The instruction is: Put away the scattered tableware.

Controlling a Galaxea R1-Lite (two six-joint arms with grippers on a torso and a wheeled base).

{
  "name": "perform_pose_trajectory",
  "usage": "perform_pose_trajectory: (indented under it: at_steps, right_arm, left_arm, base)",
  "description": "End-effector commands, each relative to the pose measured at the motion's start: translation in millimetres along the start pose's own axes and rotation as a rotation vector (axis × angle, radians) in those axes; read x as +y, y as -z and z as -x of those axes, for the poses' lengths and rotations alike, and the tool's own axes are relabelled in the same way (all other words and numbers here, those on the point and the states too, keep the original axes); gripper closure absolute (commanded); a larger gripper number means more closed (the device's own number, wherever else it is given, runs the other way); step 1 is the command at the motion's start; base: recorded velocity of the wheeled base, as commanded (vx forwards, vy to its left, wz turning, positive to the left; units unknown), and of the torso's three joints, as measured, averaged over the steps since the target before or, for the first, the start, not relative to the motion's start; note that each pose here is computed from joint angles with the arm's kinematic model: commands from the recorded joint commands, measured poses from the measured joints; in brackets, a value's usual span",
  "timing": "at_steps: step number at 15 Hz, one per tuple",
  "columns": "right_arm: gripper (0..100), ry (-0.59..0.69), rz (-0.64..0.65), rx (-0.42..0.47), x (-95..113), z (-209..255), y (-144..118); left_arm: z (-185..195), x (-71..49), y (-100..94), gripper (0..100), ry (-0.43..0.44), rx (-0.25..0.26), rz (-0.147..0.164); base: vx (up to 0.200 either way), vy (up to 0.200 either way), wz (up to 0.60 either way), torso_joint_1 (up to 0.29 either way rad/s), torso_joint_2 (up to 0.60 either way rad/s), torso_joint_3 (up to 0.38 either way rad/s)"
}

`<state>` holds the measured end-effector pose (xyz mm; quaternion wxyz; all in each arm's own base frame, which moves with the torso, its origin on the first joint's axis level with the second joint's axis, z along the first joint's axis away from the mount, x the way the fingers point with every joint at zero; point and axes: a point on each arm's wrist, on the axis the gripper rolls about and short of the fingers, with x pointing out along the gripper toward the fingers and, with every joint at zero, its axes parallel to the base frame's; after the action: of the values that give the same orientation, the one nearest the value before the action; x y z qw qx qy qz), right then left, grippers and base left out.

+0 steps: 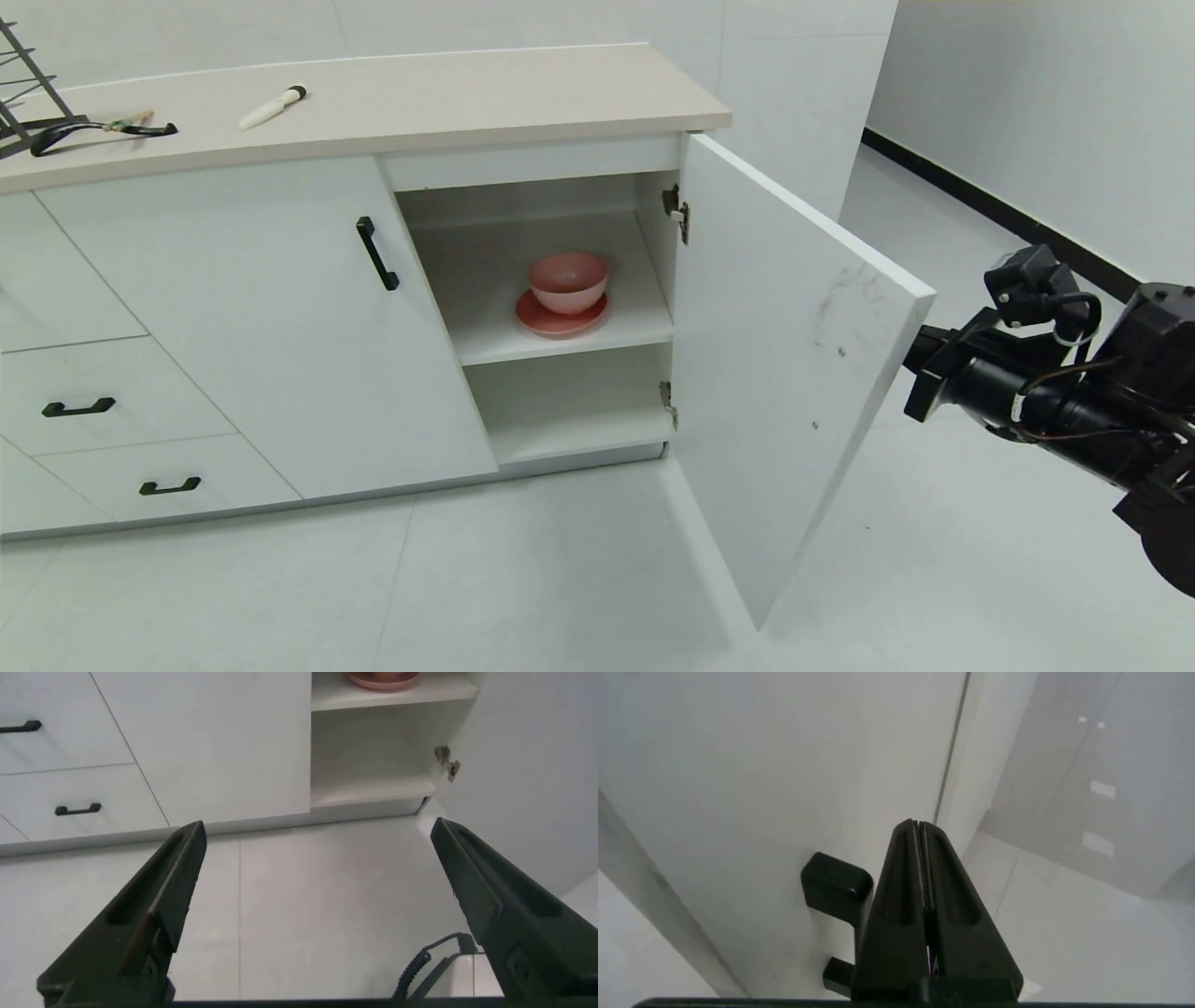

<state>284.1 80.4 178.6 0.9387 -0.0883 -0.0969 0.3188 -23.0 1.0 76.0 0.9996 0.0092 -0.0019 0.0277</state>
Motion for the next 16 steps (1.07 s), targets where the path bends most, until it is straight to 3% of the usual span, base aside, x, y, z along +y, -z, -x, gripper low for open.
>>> perform_pose_trajectory:
  at_steps: [1, 8, 16]
  right_arm:
    - [100, -0.04, -0.01, 0.008, 10, -7, 5]
    - [100, -0.176, -0.027, -0.026, 47, -33, 4]
    - [100, -0.233, -0.035, -0.037, 65, -45, 6]
  left_arm:
    - [0, 0.1, 0.0, 0, -0.008, 0.0, -0.004]
    - [0, 0.2, 0.3, 0, -0.009, 0.003, 0.018]
    - [0, 0.2, 0.3, 0, -0.009, 0.003, 0.02]
  base:
    - [0.0, 0.0, 0.0, 0.0, 0.0, 0.0]
    - [0.0, 0.0, 0.0, 0.0, 0.0, 0.0]
    - [0.0, 0.0, 0.0, 0.0, 0.0, 0.0]
